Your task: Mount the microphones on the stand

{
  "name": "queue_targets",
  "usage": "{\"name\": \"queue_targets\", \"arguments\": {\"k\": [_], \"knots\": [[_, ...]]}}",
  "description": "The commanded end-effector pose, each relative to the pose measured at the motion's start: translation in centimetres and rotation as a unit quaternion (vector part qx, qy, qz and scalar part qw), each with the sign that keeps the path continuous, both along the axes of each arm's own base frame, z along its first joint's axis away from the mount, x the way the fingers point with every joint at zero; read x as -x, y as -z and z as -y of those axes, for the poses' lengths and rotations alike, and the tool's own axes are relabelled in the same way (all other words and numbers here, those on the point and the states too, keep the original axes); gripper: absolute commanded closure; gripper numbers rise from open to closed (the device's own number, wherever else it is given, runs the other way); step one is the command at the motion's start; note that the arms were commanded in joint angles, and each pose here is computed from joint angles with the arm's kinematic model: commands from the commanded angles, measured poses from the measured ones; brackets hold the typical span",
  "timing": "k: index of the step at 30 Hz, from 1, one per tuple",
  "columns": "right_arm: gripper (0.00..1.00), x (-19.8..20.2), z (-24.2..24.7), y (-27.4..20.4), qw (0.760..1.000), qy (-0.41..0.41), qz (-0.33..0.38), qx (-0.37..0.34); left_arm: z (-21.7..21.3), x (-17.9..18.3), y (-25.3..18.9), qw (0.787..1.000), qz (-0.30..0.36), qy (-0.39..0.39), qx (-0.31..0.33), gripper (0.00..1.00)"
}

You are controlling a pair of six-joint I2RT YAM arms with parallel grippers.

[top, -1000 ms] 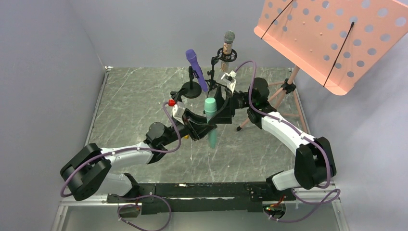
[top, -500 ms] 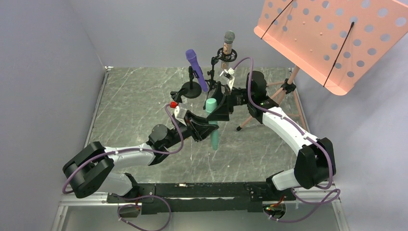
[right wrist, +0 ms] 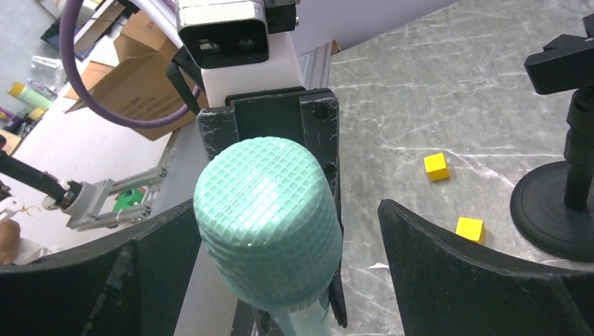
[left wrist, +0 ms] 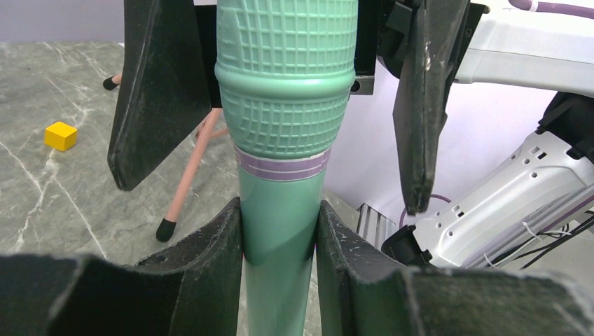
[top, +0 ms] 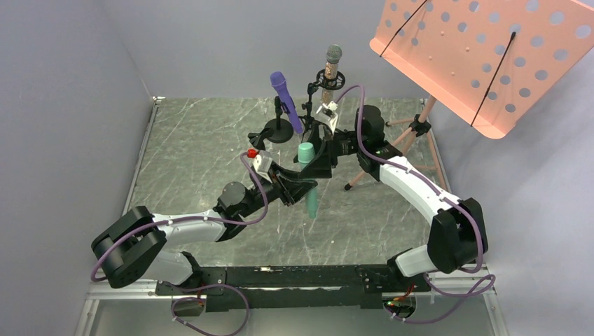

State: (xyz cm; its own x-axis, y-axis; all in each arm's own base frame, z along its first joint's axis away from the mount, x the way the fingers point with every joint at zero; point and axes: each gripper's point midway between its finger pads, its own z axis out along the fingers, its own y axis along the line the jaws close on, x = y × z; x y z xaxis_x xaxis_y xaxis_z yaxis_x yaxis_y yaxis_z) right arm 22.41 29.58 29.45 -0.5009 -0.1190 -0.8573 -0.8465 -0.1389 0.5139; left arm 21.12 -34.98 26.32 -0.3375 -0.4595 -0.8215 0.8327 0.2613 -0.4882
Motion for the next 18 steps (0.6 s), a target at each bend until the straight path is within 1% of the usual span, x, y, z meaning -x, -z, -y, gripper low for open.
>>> {"name": "queue_targets", "arguments": {"k": [1,3,7,8,10,11,12,15,16,18], "knots": [[0.04,0.38,-0.6,0.08,1.0,-0.017,0.016,-0.003,-0.11,0.22,-2.8,0.999,0.02,-0.003,0.034,1.0],[0.1,0.43,-0.75,0.2,1.0,-0.019,0.014,-0.001,-0.09,0.22,-2.8,0.999,0.019,-0.003,0.035,1.0],[0.29,0.53,-0.84,0.25,1.0,-0.026,0.012,-0.002,-0.19,0.23,-2.81,0.999,0.019,-0.005,0.035,1.0],[0.35,0.54,-0.82,0.21,1.0,-0.027,0.013,-0.002,-0.21,0.24,-2.82,0.999,0.019,-0.005,0.035,1.0],[0.55,0.55,-0.83,0.16,1.0,-0.026,0.014,-0.003,-0.28,0.25,-2.82,0.999,0.02,-0.006,0.034,1.0],[0.63,0.52,-0.83,0.1,1.0,-0.024,0.015,-0.003,-0.31,0.29,-2.78,0.999,0.019,-0.006,0.034,1.0],[0.68,0.51,-0.83,0.09,1.0,-0.024,0.016,-0.003,-0.34,0.28,-2.7,0.999,0.018,-0.007,0.034,1.0],[0.78,0.57,-0.8,0.09,1.0,-0.025,0.018,-0.004,-0.51,0.3,-2.56,0.999,0.016,-0.009,0.035,1.0],[0.81,0.59,-0.79,0.07,1.0,-0.025,0.019,-0.003,-0.57,0.35,-2.51,0.999,0.016,-0.009,0.035,0.98],[0.85,0.6,-0.76,0.04,0.999,-0.025,0.024,-0.002,-0.71,0.43,-2.53,0.999,0.014,-0.009,0.035,0.84]]}}
